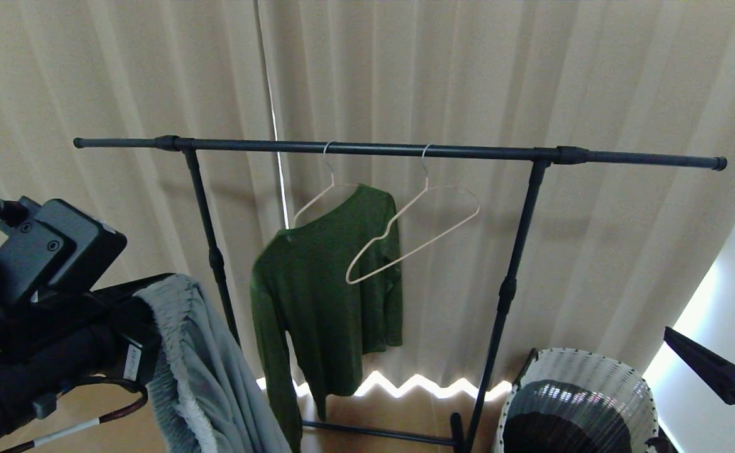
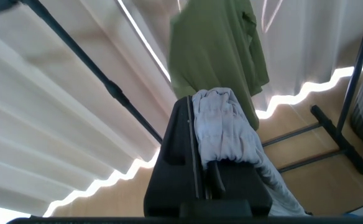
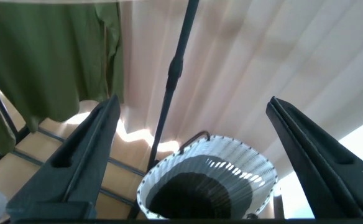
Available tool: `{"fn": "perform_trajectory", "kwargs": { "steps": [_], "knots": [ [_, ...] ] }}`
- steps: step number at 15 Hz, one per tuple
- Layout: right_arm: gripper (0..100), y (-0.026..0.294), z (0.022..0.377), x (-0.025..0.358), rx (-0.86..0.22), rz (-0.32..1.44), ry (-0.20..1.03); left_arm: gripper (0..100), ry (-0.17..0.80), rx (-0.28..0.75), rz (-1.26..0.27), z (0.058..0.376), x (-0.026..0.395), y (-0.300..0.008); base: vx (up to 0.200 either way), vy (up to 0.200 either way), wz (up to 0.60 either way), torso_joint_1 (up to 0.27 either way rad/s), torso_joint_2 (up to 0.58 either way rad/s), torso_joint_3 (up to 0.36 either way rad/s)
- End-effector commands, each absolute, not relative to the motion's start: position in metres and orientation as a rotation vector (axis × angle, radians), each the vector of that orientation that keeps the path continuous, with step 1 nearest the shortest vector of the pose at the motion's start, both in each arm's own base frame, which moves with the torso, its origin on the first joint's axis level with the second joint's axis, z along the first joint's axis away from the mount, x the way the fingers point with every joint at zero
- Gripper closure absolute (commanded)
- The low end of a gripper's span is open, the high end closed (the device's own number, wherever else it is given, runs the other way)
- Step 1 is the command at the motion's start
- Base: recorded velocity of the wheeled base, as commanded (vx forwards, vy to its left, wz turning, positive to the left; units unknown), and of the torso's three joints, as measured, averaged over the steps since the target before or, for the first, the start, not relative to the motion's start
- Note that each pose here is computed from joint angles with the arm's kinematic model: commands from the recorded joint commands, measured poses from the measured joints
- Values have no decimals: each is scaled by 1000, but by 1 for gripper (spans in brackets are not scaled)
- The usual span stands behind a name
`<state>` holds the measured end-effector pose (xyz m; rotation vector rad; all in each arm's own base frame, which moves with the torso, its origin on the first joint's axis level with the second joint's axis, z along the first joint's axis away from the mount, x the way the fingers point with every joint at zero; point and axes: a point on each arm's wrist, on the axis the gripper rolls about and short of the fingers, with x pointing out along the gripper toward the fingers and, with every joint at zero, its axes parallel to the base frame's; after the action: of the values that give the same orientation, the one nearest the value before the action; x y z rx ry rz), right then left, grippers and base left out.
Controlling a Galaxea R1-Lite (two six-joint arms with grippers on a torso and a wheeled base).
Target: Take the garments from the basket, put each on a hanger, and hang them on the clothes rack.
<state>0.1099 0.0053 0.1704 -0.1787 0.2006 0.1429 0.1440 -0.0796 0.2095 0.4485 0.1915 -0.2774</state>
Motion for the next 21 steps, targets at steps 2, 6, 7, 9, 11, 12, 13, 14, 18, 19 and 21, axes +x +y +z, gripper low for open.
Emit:
{"fn": "perform_trajectory", "kwargs": {
  "steps": [2, 6, 7, 9, 11, 12, 13, 14, 18, 19, 21],
  "knots": [
    [0, 5, 170, 110, -179, 145, 201, 100, 194, 449, -277, 209, 144, -79, 0, 0, 0, 81, -156, -83],
    [0, 6, 170, 113, -177, 150, 210, 100, 203, 513, -277, 201, 138, -75, 0, 0, 0, 9, -13, -10],
    [0, 6, 171, 113, -172, 151, 205, 100, 196, 509, -279, 200, 134, -73, 0, 0, 0, 0, 0, 0],
    [0, 6, 165, 111, -164, 154, 235, 100, 168, 492, -275, 205, 129, -70, 0, 0, 0, 0, 0, 0],
    [0, 7, 162, 121, -167, 164, 274, 100, 176, 498, -276, 201, 127, -69, 0, 0, 0, 0, 0, 0],
    [0, 7, 163, 125, -165, 165, 275, 100, 176, 498, -276, 201, 127, -69, 0, 0, 0, 0, 0, 0],
    [0, 7, 168, 129, -163, 168, 269, 100, 178, 497, -276, 200, 127, -68, 0, 0, 0, 0, 0, 0],
    [0, 7, 170, 131, -163, 168, 271, 100, 179, 496, -278, 199, 126, -68, 0, 0, 0, 0, 0, 0],
    [0, 7, 185, 136, -168, 159, 223, 100, 179, 495, -270, 199, 125, -66, 0, 0, 0, 0, 0, 0],
    [0, 7, 186, 137, -167, 160, 226, 100, 182, 496, -271, 199, 125, -66, 0, 0, 0, 0, 0, 0],
    [0, 7, 187, 137, -167, 160, 233, 100, 177, 495, -270, 200, 126, -66, 0, 0, 0, 0, 0, 0]
  ]
}}
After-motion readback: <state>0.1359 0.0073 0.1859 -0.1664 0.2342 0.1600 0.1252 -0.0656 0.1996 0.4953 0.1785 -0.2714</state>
